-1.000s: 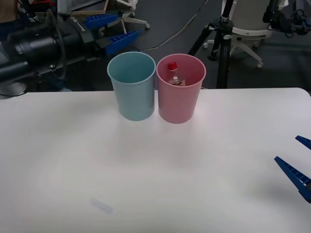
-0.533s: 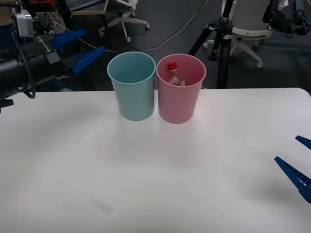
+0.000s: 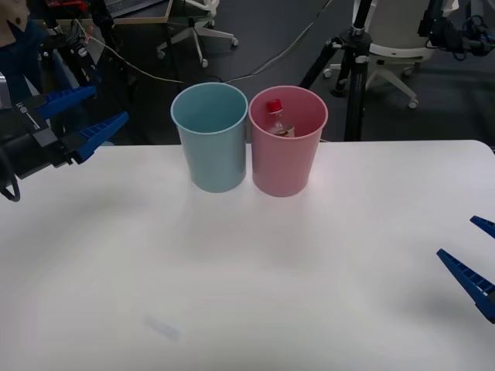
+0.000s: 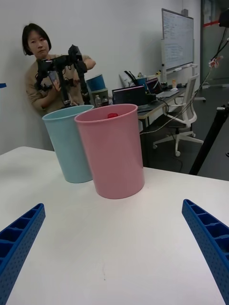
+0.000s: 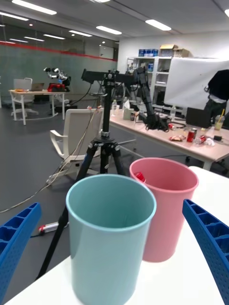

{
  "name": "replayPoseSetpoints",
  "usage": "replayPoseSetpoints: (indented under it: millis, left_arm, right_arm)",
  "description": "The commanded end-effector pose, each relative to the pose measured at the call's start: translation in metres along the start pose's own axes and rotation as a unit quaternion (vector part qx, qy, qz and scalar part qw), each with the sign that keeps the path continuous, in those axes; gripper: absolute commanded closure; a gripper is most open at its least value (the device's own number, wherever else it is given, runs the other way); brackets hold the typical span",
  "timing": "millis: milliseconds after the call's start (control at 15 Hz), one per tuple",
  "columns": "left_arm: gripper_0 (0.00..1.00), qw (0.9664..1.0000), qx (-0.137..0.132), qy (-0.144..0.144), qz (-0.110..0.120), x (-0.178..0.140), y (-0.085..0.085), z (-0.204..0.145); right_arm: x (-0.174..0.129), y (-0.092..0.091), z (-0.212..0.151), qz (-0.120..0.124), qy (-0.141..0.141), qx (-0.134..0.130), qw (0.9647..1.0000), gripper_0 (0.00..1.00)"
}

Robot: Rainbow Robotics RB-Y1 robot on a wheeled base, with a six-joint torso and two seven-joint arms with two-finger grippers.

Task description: Grasp the object on the table and drop it into the matching bin: aluminum can to the light blue bin, PET bottle to the pink bin.

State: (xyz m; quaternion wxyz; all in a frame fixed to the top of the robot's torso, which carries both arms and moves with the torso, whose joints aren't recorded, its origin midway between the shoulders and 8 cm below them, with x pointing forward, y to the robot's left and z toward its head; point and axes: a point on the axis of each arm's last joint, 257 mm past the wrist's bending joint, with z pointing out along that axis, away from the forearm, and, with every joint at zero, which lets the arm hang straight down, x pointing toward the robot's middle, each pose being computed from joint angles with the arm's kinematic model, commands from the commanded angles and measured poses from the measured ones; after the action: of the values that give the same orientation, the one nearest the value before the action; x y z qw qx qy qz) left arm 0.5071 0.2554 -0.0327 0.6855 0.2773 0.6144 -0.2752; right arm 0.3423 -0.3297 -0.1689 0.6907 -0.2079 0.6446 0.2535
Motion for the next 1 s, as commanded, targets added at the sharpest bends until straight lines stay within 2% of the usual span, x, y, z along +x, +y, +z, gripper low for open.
replayPoseSetpoints:
  millis: [67, 400, 600, 733, 1000]
  left_arm:
    - [0.0, 0.9995, -0.028, 0.005, 0.015, 0.023, 0.005, -0.02]
    - [0.0, 0.9963, -0.081, 0.013, 0.028, 0.069, -0.002, -0.056]
    - [0.0, 0.9942, -0.108, 0.006, 0.006, 0.091, -0.022, -0.079]
    - [0.0, 0.9935, -0.112, 0.016, 0.011, 0.101, -0.034, -0.097]
    - [0.0, 0.9942, -0.102, 0.033, -0.002, 0.119, -0.057, -0.123]
  right_arm:
    - [0.0, 0.0, 0.0, 0.0, 0.0, 0.0, 1.0, 0.0]
    - [0.0, 0.0, 0.0, 0.0, 0.0, 0.0, 1.0, 0.0]
    - [0.0, 0.0, 0.0, 0.0, 0.0, 0.0, 1.0, 0.0]
    - [0.0, 0.0, 0.0, 0.0, 0.0, 0.0, 1.0, 0.0]
    - [0.0, 0.0, 0.0, 0.0, 0.0, 0.0, 1.0, 0.0]
